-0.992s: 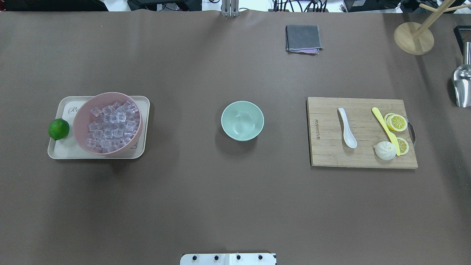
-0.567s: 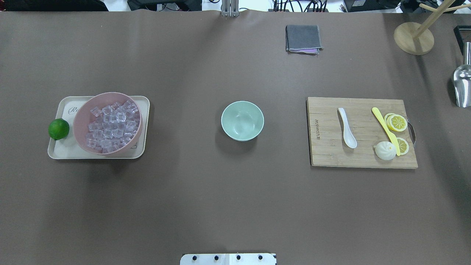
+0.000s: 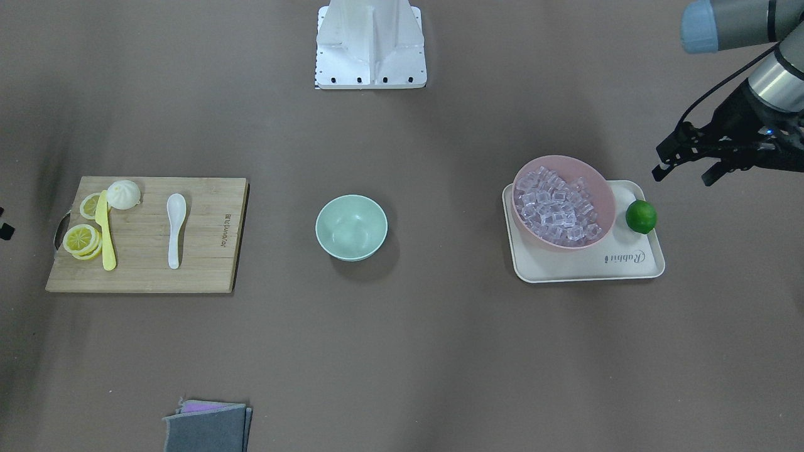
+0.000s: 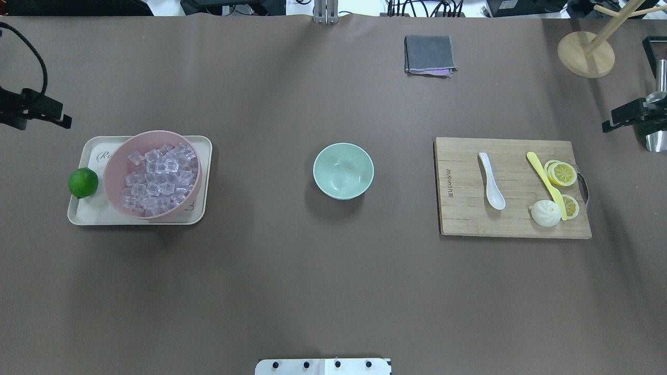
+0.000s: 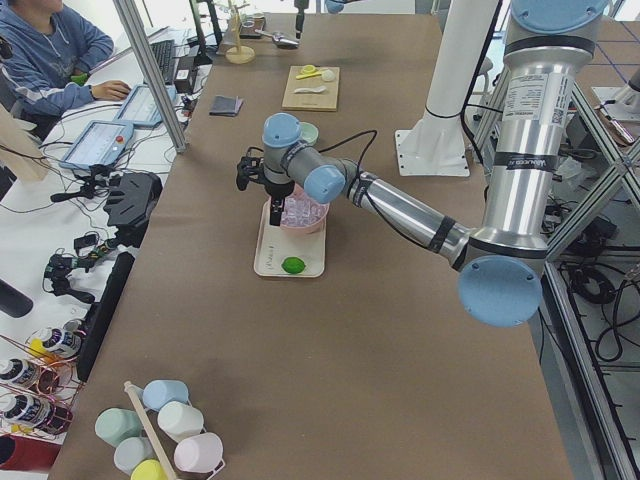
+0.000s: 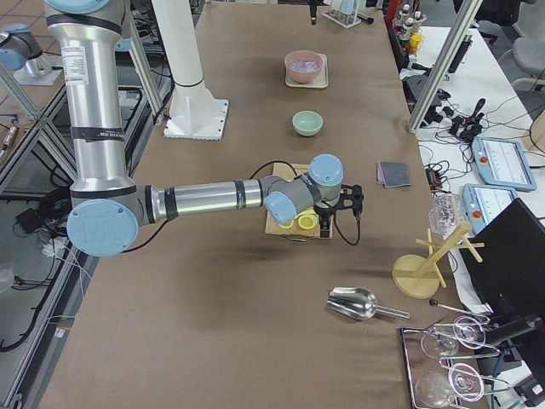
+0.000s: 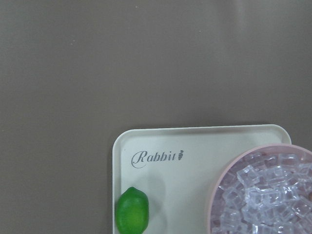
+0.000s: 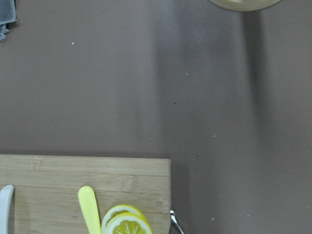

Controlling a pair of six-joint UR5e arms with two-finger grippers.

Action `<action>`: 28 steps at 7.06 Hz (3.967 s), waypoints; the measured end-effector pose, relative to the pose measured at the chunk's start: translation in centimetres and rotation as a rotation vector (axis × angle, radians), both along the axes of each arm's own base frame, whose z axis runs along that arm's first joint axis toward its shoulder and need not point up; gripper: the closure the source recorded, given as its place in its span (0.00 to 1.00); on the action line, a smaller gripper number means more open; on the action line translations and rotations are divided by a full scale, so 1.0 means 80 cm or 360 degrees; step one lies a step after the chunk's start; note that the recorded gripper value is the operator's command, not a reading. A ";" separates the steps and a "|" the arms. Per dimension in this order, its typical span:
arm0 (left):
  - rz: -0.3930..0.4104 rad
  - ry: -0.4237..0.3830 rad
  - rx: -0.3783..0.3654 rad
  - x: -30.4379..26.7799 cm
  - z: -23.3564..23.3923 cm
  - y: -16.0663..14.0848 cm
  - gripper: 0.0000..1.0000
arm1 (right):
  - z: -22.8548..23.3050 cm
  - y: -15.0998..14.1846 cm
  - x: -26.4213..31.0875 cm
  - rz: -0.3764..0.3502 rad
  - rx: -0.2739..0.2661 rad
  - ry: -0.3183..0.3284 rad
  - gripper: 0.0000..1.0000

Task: Put spoon and ice into bowl

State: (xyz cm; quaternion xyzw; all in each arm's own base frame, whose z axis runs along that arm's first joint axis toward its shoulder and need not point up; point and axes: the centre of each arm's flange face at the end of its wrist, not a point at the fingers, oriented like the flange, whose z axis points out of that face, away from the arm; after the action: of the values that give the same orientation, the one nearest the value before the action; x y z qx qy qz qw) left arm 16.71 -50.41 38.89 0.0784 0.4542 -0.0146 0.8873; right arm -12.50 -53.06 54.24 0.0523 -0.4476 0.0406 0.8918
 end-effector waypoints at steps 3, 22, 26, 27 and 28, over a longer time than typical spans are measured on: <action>0.0001 0.0018 -0.0019 0.076 -0.046 -0.003 0.03 | -0.079 0.016 -0.140 0.0030 -0.0048 -0.0003 0.12; -0.0002 0.0031 -0.0016 0.115 -0.070 0.004 0.03 | -0.379 0.052 -0.476 0.0477 -0.0288 -0.0125 1.00; 0.0000 0.0018 -0.0026 0.138 -0.071 0.015 0.03 | -0.392 0.034 -0.509 0.0597 -0.0337 -0.0107 0.00; -0.0013 -0.0009 -0.0016 0.156 -0.072 0.023 0.03 | -0.394 0.031 -0.504 0.0604 -0.0334 -0.0112 0.00; -0.0013 -0.0034 0.0003 0.170 -0.071 0.031 0.06 | -0.397 0.025 -0.490 0.0598 -0.0337 -0.0127 0.00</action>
State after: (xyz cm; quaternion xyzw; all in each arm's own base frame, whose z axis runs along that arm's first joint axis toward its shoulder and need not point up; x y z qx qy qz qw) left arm 30.30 -47.96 33.21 0.0812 0.4443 -0.0171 0.8920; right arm -51.73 -51.05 22.46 0.0392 -0.4580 0.2548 0.8507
